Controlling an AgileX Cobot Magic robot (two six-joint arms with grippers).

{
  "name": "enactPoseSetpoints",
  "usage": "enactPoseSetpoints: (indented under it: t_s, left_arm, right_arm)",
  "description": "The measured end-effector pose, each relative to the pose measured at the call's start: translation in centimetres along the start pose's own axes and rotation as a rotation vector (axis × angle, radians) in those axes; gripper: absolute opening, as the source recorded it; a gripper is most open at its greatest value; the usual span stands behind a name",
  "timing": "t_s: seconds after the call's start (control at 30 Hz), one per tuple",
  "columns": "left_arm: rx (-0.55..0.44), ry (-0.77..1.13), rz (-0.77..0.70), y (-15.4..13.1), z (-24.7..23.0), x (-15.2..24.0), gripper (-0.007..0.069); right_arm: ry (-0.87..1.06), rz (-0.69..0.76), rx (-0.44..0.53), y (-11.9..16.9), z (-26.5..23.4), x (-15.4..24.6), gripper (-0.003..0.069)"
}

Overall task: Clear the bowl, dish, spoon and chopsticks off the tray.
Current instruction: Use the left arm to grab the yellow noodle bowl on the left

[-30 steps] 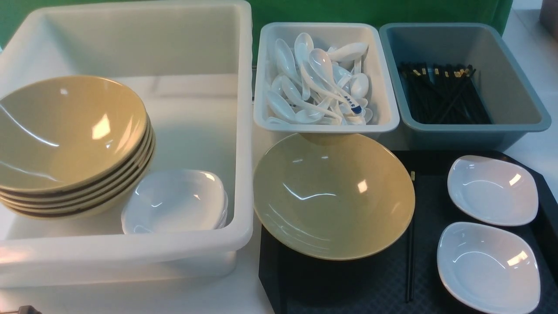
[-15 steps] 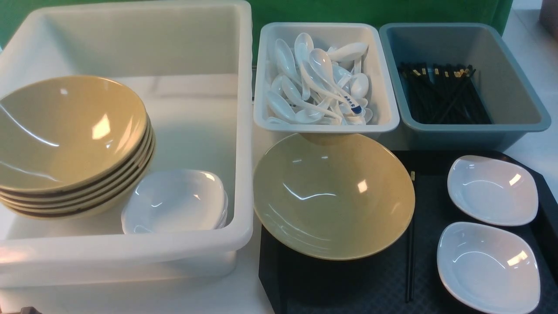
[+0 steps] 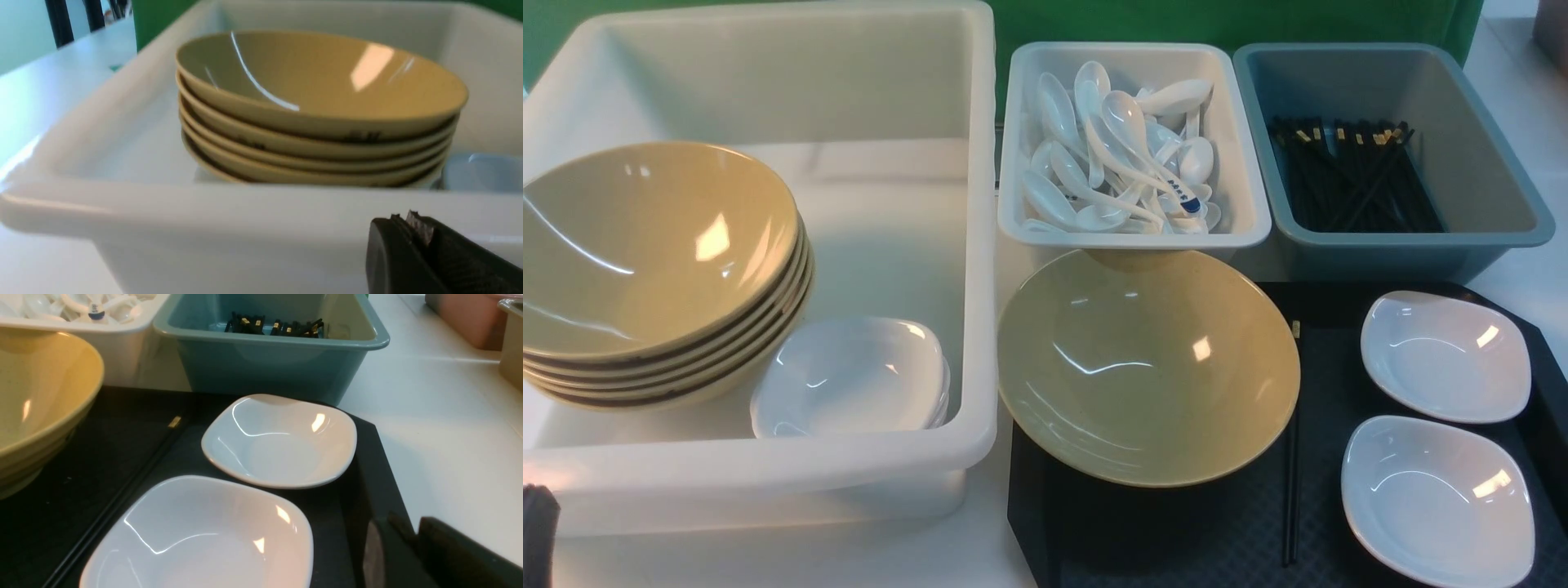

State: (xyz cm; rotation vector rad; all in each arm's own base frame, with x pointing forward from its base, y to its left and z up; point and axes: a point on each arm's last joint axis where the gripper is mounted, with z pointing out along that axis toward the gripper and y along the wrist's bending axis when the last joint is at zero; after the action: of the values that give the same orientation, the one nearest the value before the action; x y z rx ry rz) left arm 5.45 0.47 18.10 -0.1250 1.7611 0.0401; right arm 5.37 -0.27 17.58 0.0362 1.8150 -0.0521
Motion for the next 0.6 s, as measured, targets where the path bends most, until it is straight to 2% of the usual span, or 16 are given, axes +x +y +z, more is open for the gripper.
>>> enactPoseSetpoints:
  t_s: [0.1, 0.6]
  left_arm:
    - [0.001, 0.053, 0.0, -0.01, -0.02, 0.46, -0.0008]
    - [0.001, 0.055, 0.0, -0.01, -0.02, 0.48, -0.0008]
  right_arm:
    - [0.001, 0.0, 0.0, 0.0, 0.0, 0.01, 0.0132]
    - [0.001, 0.0, 0.0, 0.0, 0.0, 0.01, 0.014]
